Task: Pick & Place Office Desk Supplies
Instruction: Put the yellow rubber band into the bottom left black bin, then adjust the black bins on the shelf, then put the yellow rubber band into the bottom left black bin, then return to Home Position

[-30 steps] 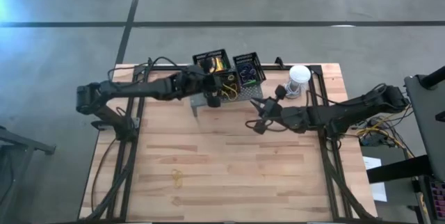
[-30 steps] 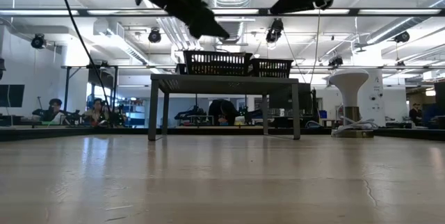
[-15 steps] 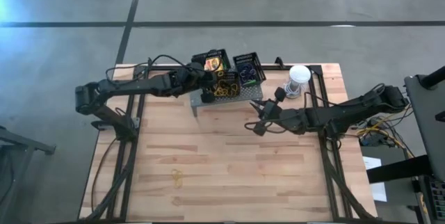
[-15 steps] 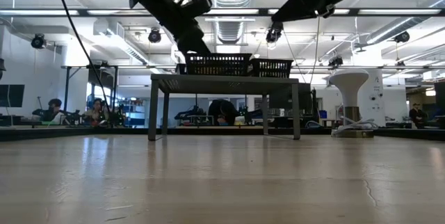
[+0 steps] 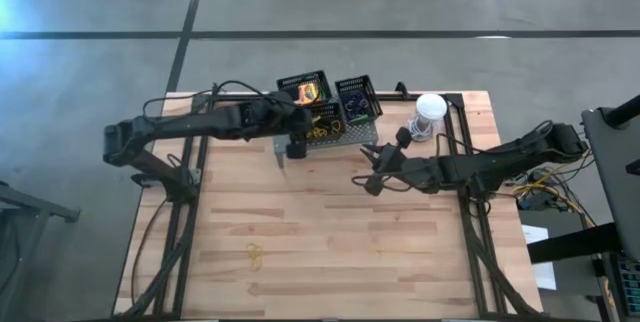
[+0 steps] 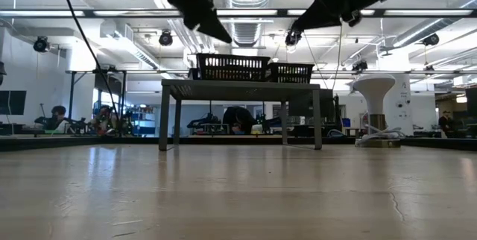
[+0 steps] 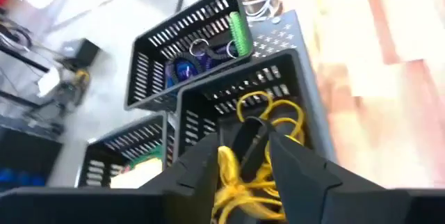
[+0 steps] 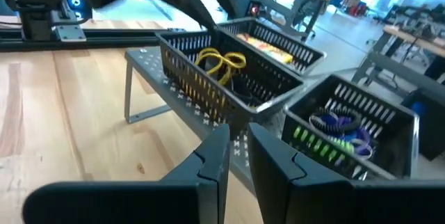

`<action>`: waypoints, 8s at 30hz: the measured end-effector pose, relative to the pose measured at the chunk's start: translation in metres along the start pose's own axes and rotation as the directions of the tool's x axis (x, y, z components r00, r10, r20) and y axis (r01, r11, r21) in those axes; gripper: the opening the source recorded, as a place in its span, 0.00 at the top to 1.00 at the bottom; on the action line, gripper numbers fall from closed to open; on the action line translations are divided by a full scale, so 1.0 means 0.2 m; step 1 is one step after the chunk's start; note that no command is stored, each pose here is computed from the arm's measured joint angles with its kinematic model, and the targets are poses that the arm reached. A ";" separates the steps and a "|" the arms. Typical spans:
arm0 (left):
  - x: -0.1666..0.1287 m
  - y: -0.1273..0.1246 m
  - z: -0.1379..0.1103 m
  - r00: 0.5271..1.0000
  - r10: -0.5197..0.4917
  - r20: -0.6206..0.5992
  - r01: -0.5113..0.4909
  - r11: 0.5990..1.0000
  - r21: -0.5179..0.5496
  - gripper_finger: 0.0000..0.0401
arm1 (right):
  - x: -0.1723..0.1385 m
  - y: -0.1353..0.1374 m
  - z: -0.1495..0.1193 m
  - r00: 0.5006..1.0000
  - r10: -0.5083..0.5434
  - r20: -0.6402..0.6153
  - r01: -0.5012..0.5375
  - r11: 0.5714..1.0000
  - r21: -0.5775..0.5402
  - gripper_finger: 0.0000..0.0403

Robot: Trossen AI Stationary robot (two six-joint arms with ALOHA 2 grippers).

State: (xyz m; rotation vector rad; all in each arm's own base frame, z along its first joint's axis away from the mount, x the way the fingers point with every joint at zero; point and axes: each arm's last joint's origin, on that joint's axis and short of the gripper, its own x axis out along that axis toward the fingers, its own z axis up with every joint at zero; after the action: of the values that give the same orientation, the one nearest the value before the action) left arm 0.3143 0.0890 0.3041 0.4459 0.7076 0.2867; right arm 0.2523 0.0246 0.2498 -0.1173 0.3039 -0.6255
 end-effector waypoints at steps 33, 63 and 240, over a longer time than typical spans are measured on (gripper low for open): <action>-0.36 -0.39 -0.47 0.977 0.089 -0.194 -0.169 0.878 -0.448 0.70 | 0.47 -0.81 0.21 0.806 -0.104 -0.583 0.195 0.976 0.095 0.88; -0.44 -0.57 -0.48 0.950 -0.307 0.052 0.306 0.894 -0.329 0.70 | 0.25 -0.40 0.37 0.919 0.187 -0.347 -0.181 0.982 0.049 0.88; -0.22 -0.28 -0.21 0.984 -0.168 0.055 0.176 0.897 -0.406 0.64 | -0.18 -0.37 -0.19 0.747 0.658 0.091 -0.664 0.737 0.128 0.88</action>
State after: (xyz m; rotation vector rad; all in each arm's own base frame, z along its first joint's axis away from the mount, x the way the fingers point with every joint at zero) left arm 0.2600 0.0353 0.2728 -0.0169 0.6434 0.2550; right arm 0.1714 -0.0142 0.2380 0.1303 0.2348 0.0750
